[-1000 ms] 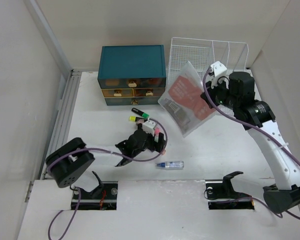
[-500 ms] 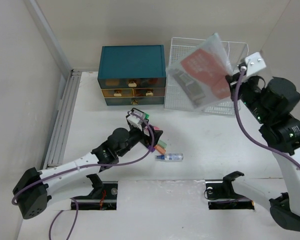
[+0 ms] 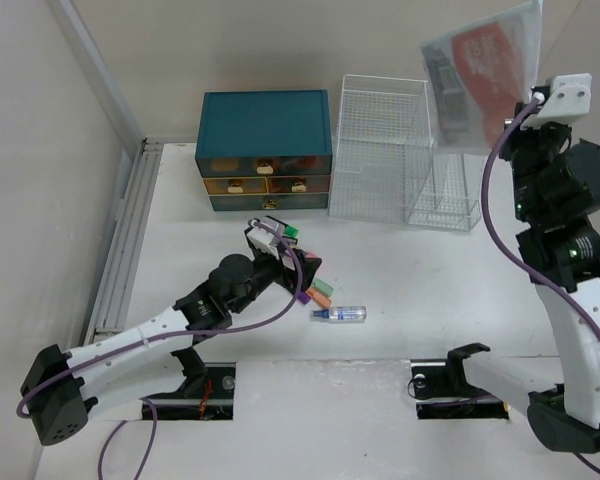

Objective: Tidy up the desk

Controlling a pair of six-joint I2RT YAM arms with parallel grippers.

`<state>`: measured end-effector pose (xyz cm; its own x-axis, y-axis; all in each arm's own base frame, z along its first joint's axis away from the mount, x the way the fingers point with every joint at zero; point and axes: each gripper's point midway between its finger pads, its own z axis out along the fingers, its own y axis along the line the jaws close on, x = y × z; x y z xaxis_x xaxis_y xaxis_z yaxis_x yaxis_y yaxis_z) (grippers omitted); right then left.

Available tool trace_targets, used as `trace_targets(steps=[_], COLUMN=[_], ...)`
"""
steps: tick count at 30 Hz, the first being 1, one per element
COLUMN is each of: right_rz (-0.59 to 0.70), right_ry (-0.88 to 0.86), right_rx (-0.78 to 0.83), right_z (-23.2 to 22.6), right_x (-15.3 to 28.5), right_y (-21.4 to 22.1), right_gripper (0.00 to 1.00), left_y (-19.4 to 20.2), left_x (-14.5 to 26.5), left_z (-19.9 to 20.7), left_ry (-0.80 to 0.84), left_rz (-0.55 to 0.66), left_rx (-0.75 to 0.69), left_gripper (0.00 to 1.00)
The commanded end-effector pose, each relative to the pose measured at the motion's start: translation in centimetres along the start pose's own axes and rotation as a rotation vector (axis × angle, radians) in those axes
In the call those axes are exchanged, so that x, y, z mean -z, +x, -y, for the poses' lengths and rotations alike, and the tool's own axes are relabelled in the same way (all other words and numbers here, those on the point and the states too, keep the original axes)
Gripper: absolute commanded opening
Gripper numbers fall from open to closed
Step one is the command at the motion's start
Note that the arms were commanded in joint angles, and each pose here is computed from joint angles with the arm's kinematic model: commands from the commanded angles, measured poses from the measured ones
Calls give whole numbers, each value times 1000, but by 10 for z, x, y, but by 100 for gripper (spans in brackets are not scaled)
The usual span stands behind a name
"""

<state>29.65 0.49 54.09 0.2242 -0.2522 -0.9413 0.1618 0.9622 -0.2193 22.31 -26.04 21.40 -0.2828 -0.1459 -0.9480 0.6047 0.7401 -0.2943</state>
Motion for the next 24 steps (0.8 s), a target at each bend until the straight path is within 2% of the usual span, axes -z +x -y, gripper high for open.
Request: trace_targets(steps=[1, 5, 12, 24], right_rz=[111, 72, -24, -256], right_ry=[154, 202, 220, 93], right_rx=[-46, -15, 2, 45], right_z=[32, 38, 31, -19], right_x=[-11, -36, -69, -103], right_y=[-33, -13, 36, 140], right_gripper=[0, 0, 0, 0], left_y=[-32, -36, -40, -36], left_x=[3, 5, 12, 12], left_z=[4, 4, 4, 1], left_ry=[-7, -12, -3, -15], left_rz=[85, 97, 121, 116], left_rx=[22, 33, 48, 47], left_gripper=[93, 100, 100, 100])
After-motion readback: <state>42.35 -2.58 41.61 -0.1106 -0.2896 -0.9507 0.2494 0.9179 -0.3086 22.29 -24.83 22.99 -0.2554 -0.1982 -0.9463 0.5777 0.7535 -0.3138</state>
